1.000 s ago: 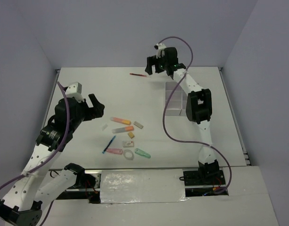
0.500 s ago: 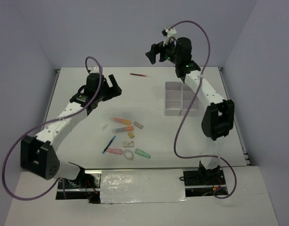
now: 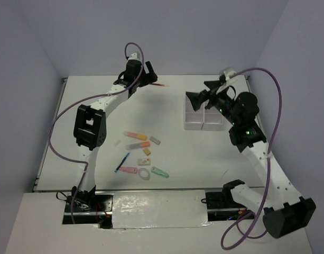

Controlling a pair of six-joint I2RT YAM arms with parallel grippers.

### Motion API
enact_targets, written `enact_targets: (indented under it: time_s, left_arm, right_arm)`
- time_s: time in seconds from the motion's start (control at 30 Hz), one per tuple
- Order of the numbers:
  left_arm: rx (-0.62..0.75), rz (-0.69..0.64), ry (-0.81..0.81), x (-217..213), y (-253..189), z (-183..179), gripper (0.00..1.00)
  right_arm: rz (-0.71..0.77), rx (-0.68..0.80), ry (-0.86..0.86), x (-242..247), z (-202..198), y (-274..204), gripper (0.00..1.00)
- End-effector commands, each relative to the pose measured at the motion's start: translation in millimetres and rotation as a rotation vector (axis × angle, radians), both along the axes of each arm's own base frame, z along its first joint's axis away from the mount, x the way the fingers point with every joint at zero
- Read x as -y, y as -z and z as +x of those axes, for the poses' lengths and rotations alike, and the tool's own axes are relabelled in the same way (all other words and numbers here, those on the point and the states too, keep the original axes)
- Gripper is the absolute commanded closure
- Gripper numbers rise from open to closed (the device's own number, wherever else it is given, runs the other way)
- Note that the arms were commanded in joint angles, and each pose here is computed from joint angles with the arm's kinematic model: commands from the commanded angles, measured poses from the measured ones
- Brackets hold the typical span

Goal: Sort the stationery into containers
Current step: Pick up the pen from the center of the board.

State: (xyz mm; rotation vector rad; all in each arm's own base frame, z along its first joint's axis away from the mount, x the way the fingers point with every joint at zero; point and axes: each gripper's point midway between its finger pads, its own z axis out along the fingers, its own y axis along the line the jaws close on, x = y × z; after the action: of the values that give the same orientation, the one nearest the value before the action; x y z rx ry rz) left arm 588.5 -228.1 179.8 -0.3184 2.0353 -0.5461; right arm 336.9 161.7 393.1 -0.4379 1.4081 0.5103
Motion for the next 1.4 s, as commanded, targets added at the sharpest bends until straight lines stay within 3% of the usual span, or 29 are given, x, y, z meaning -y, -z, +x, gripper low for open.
enact_targets:
  time_s: [0.0,0.07,0.2,0.43,0.57,0.97,1.37]
  left_arm:
    - [0.243,0.01,0.134,33,-36,35,0.01]
    - [0.319,0.041,0.177,44,-44,47,0.01]
    - [0.402,0.186,0.329,67,-14,78,0.01]
    - [0.463,0.293,0.337,58,32,103,0.01]
    - [0.424,0.349,0.352,53,69,113,0.01]
    - [0.377,0.312,0.381,42,88,117,0.01]
    - [0.226,0.222,0.351,27,111,111,0.01]
  right_arm:
    - [0.071,-0.026,-0.039,0,-31,17,0.0]
    - [0.122,-0.002,-0.098,-4,-52,10,0.0]
    - [0.152,-0.027,-0.167,-9,-74,25,0.0]
    - [0.185,-0.003,-0.159,-2,-93,19,0.0]
    - [0.205,0.012,-0.164,1,-106,17,0.0]
    - [0.218,0.108,-0.136,16,-133,-3,0.0]
    - [0.222,0.168,-0.105,27,-148,-17,0.0]
